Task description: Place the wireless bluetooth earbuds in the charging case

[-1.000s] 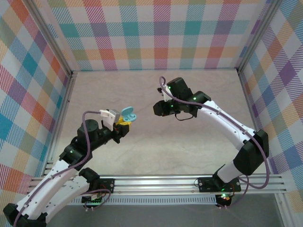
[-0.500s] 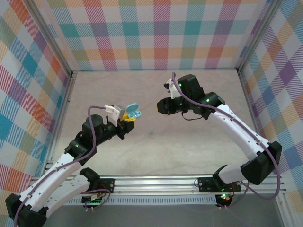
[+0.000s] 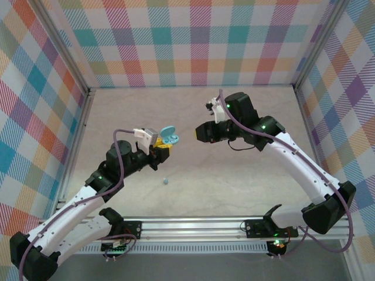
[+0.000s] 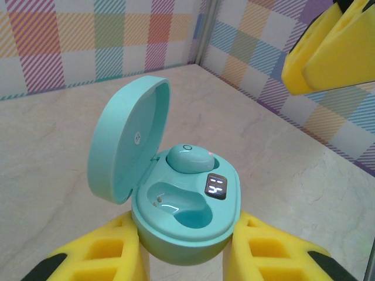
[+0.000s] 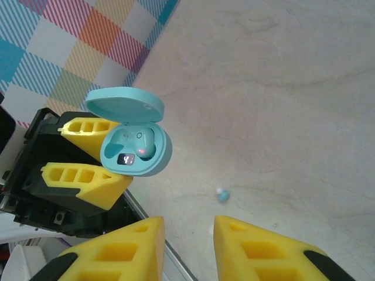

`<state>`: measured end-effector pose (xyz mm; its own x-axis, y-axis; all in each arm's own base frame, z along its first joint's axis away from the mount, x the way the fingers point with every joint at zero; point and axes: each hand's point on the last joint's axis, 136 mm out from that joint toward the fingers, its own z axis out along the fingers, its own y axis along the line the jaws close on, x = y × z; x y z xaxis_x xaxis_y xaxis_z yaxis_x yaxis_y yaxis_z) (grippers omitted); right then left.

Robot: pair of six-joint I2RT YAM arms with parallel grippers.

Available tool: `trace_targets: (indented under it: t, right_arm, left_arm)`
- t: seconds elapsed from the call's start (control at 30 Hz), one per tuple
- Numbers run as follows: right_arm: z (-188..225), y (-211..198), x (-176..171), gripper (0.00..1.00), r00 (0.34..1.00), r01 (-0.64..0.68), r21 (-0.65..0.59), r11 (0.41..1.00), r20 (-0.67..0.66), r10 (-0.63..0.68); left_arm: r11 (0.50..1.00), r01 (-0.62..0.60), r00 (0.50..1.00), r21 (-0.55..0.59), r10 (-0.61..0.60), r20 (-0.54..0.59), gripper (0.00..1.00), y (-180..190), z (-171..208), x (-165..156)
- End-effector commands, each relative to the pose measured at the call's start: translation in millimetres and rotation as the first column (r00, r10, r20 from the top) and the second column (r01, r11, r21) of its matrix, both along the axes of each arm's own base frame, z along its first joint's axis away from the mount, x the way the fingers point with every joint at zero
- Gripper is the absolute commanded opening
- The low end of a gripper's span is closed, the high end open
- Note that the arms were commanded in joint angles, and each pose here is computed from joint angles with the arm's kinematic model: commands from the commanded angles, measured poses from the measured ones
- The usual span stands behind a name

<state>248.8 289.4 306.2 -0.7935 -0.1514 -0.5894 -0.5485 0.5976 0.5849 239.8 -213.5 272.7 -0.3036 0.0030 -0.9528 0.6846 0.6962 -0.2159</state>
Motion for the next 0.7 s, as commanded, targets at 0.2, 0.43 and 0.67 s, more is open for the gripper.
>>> trace_targets:
  t: [0.2,0.43,0.67]
  right_arm:
    - [-31.6,6.1,7.9,0.32,0.997,0.019,-0.012,1.000,-0.077,-0.019]
    - [-112.6,18.8,0.3,0.35,0.991,0.037,-0.146,0.989,-0.124,-0.055]
    - [-198.5,65.6,-25.9,0.41,0.966,-0.074,-0.308,0.948,-0.260,-0.009]
  left_arm:
    - [0.999,-0.012,0.998,0.042,0.010,0.057,0.17,12.1,5.8,-12.5]
    - [0.992,-0.081,0.995,0.096,0.074,0.072,0.17,35.4,9.0,-21.9]
    - [0.982,-0.142,0.988,0.125,0.132,0.086,0.17,62.1,10.8,-39.0]
